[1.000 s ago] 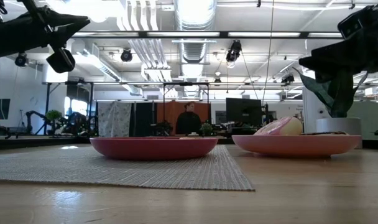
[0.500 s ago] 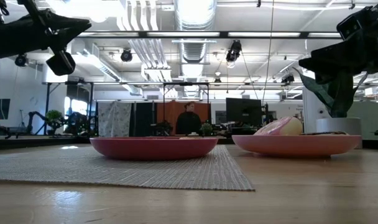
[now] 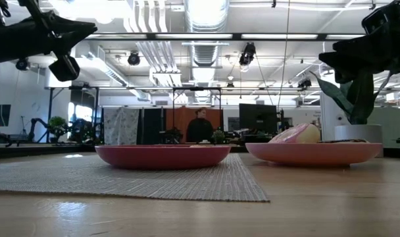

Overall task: Pick & Place donuts
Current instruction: Return to Home Position

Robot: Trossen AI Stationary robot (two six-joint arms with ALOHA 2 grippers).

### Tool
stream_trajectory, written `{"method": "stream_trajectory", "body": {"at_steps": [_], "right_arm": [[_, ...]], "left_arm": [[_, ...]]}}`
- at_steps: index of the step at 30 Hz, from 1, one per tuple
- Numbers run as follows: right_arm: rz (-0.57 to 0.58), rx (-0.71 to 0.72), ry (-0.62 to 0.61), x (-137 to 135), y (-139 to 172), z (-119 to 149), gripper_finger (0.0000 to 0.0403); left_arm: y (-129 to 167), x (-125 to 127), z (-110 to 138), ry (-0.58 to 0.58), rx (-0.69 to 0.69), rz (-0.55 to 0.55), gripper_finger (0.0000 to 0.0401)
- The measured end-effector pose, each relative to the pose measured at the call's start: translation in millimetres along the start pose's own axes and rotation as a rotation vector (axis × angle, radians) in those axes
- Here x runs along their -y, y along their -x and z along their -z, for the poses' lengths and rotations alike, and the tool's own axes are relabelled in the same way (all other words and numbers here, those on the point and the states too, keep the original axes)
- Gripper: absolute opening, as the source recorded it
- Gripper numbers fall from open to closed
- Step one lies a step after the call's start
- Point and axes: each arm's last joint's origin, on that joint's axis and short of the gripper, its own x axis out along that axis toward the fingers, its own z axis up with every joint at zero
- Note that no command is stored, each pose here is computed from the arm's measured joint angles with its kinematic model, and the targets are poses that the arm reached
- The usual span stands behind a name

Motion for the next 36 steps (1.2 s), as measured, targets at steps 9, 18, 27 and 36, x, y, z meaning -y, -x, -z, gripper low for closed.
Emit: {"method": "stream_trajectory", "body": {"at_steps": [9,18,27,36], "right_arm": [[0.000,0.000,0.000,0,0,0,0.0187],[0.003,-0.022,-0.003,0,-1,2,0.0187],[0.003,-0.023,-0.003,0,-1,2,0.0187],[0.004,-0.022,-0.003,0,-1,2,0.0187]], "left_arm": [[0,4,4,0.020,-0.039,0.042,0.0000],[0,5,5,0.026,-0.052,0.054,0.0000],[0,6,6,0.030,-0.060,0.063,0.0000],[2,5,17,-0.411,-0.197,0.149,0.0000]]}}
